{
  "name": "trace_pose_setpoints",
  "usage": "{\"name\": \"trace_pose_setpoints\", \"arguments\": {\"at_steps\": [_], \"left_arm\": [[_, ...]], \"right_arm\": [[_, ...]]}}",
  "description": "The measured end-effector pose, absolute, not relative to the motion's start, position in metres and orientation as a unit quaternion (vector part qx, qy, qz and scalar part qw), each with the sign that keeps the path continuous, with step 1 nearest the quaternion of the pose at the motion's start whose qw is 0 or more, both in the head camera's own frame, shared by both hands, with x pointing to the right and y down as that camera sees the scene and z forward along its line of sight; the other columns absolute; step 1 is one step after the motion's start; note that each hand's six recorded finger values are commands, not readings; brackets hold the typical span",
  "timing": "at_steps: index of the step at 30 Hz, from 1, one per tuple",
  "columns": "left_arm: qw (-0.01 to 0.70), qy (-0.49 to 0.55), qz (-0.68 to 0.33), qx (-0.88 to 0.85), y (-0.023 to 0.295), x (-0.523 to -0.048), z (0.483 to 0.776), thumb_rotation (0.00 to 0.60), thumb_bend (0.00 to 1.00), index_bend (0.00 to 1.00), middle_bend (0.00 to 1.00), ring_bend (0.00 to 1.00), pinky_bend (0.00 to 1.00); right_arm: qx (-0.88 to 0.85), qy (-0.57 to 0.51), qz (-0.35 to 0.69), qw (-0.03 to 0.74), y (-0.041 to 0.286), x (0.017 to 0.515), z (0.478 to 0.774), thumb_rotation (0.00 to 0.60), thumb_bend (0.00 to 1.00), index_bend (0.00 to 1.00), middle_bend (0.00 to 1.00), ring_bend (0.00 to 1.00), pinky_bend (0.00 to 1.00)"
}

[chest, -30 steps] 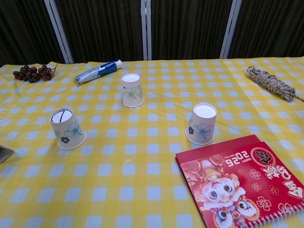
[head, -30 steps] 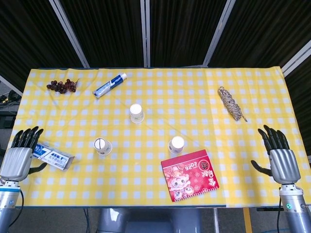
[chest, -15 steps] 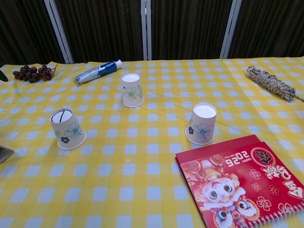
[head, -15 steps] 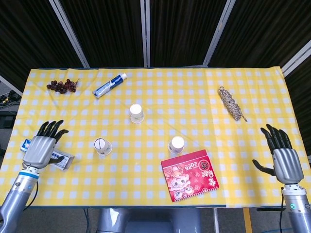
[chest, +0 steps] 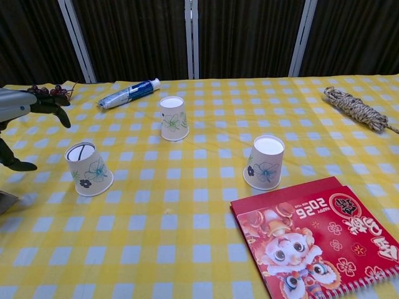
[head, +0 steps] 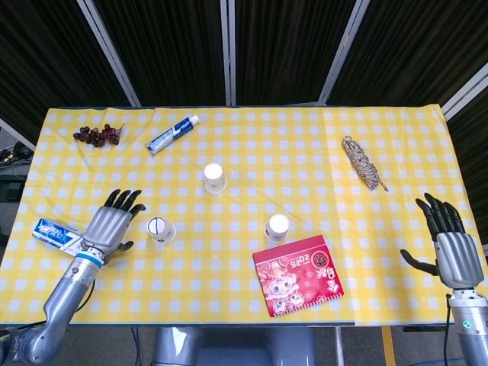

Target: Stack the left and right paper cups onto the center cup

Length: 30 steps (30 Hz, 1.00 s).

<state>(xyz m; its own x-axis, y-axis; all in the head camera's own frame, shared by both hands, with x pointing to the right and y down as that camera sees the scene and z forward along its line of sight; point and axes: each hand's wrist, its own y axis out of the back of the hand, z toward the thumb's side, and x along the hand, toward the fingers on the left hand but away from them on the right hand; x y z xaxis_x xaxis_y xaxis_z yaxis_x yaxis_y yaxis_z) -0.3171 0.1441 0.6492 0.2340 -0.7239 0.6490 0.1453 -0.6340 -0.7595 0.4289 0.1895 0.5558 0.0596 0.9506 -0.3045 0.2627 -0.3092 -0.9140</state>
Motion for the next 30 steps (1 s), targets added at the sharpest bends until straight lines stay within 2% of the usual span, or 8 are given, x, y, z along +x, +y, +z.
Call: {"name": "trace_pose_setpoints", "arguments": {"at_steps": [4,13,19,22,26,30], "left_arm": [[0.366,0.198,-0.585,-0.696,0.142,-0.306,0.657,0.6,0.24,0.19,0.0,0.0,0.0],[0.362,0.185,-0.584,-0.702,0.141,-0.289,0.671,0.6,0.24,0.22,0.0,0.0,0.0],[0.359,0.181,-0.584,-0.705,0.142,-0.281,0.681,0.6,0.26,0.29,0.0,0.0,0.13],[0.362,0.185,-0.588,-0.7,0.142,-0.281,0.685,0.6,0.29,0.37,0.02,0.07,0.22],[0.367,0.197,-0.589,-0.693,0.14,-0.28,0.689,0.6,0.34,0.5,0.19,0.25,0.38],[0.382,0.22,-0.582,-0.683,0.137,-0.279,0.689,0.6,0.37,0.6,0.28,0.31,0.43]], "right_arm": [[-0.641,-0.475,0.494,0.345,0.189,0.43,0.555,0.6,0.09,0.0,0.0,0.0,0.0],[-0.641,-0.477,0.494,0.342,0.188,0.432,0.555,0.6,0.09,0.0,0.0,0.0,0.0],[-0.64,-0.478,0.495,0.341,0.188,0.433,0.555,0.6,0.09,0.0,0.0,0.0,0.0],[-0.641,-0.48,0.494,0.34,0.188,0.433,0.555,0.6,0.09,0.0,0.0,0.0,0.0],[-0.642,-0.48,0.491,0.341,0.189,0.432,0.554,0.6,0.09,0.0,0.0,0.0,0.0],[-0.641,-0.481,0.492,0.341,0.189,0.432,0.554,0.6,0.09,0.0,0.0,0.0,0.0]]}}
